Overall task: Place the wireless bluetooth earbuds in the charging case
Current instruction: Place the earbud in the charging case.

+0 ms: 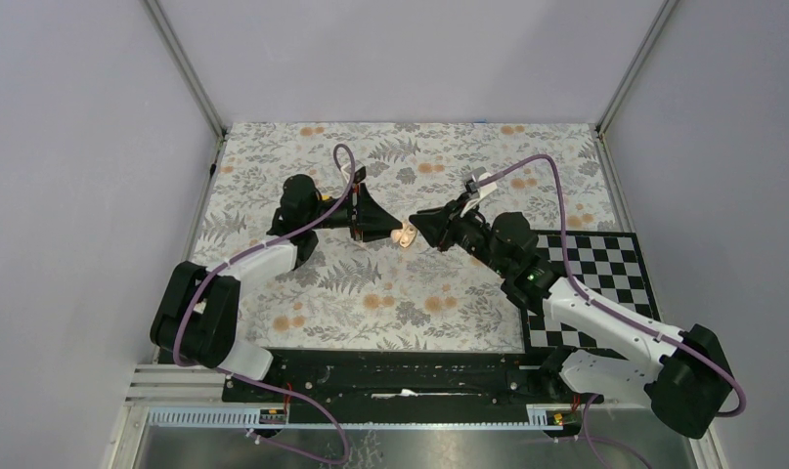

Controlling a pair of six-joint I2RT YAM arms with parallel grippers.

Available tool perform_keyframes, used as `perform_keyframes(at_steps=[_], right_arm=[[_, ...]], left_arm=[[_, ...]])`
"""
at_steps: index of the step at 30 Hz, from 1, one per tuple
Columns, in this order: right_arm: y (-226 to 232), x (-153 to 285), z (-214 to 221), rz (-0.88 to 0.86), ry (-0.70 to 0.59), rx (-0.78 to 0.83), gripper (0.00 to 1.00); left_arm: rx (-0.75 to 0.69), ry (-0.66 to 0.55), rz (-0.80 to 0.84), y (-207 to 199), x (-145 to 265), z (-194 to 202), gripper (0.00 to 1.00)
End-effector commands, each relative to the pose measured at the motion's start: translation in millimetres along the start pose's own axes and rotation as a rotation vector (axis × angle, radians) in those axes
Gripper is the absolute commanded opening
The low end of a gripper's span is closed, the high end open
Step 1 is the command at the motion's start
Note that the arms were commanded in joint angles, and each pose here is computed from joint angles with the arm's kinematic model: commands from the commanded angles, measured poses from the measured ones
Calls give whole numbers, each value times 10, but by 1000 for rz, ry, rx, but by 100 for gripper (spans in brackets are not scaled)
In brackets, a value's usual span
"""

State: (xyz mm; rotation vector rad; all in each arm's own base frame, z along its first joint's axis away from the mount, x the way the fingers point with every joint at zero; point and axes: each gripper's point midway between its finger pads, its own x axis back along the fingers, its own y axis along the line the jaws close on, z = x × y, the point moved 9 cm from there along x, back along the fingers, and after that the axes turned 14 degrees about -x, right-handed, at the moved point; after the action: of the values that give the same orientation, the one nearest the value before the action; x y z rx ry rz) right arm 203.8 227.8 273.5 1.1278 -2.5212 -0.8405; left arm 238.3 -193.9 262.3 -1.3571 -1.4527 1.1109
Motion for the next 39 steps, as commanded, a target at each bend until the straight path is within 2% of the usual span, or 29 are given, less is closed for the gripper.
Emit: perform_keyframes(at_steps=[1, 14, 22, 28, 39], right_arm=[[88, -40, -60, -53, -45, 11, 23], [89, -47, -59, -59, -47, 19, 23], [105, -1, -115, -60, -86, 29, 23], [64, -28, -48, -60, -62, 37, 23], [8, -47, 81, -72, -19, 28, 23]], left_arm=[[-43, -1, 66, -166, 21, 8, 0], [1, -3, 47, -69, 8, 7, 0], [94, -17, 4, -9, 9, 27, 0], [158, 2, -45, 70, 4, 48, 0], [179, 11, -87, 90, -15, 36, 0]])
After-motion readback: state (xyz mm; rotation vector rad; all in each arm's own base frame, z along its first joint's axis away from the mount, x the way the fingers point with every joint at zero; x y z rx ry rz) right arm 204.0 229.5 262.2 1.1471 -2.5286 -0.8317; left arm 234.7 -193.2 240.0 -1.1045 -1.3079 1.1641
